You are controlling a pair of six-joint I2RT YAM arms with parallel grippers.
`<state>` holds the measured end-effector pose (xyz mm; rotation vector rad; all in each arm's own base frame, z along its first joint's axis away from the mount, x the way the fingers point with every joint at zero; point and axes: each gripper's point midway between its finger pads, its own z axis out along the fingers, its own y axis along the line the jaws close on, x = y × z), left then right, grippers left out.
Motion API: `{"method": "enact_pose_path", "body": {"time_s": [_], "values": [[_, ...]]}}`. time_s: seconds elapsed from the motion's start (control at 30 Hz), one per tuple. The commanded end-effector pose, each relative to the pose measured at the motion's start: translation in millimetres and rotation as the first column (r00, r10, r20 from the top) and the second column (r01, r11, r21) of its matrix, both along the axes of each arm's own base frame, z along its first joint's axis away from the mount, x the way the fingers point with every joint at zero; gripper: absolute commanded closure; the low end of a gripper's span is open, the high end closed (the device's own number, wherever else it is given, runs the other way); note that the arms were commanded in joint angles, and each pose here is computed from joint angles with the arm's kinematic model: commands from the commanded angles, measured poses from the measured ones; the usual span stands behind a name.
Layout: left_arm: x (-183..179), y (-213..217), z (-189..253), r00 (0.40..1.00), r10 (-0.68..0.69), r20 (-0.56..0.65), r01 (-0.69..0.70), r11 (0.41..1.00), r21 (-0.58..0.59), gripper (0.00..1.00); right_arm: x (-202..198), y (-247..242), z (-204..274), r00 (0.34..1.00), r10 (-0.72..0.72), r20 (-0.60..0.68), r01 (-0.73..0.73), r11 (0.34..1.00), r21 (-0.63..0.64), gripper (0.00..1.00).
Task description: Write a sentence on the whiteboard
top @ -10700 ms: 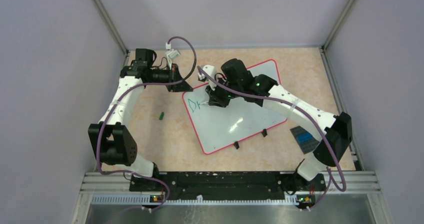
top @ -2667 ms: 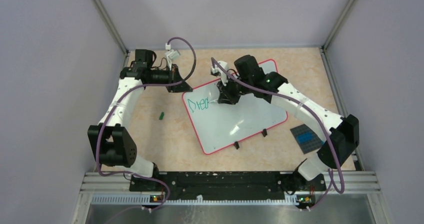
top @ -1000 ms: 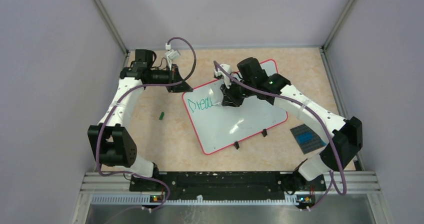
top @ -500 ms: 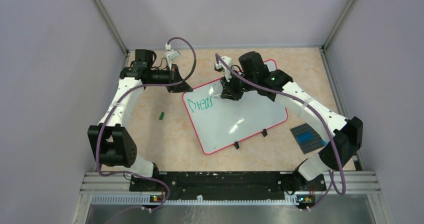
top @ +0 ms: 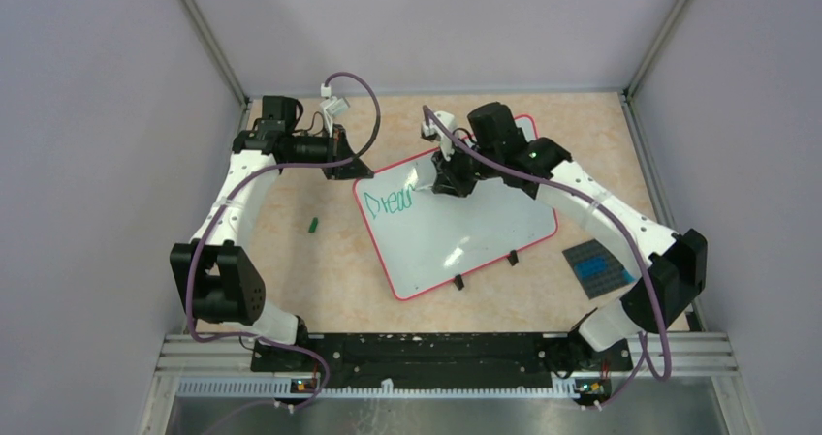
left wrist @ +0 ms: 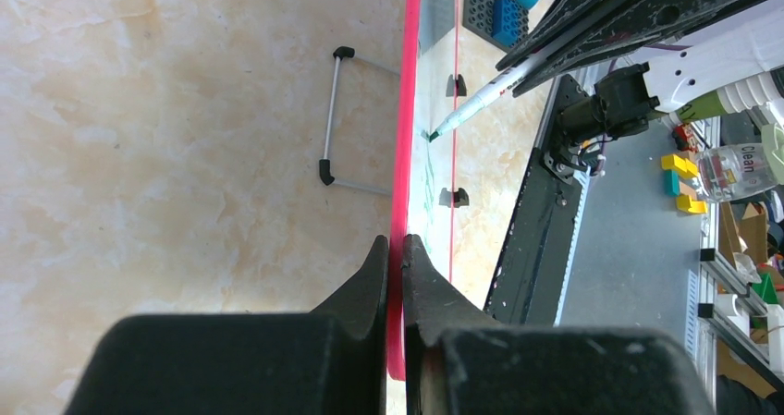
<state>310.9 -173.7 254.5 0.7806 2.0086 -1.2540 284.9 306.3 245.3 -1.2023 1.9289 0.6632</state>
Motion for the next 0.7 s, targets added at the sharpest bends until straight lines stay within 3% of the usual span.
{"method": "enact_pose_path", "body": {"time_s": [0.0, 0.23, 0.67], "values": [[-11.1, -4.9, -0.1, 0.999, -0.014, -0.036, 0.013, 1.0, -0.002, 1.0, 0.0, -13.2, -4.2, 1.0, -0.021, 0.013, 0.021, 1.0, -0.014, 1.0], [-11.4, -5.3, -1.9, 0.999, -0.015, -0.04, 0.015, 1.0, -0.001, 1.0, -7.6, -12.6, -12.1, 1.0, -0.003, -0.019, 0.003, 1.0, -0.008, 1.0], [-12.9, -4.7, -0.7, 0.999, -0.011, -0.034, 0.011, 1.0, 0.004, 1.0, 18.0, 0.0, 15.8, 0.998, -0.032, 0.05, 0.03, 0.999, 0.023, 1.0]]}}
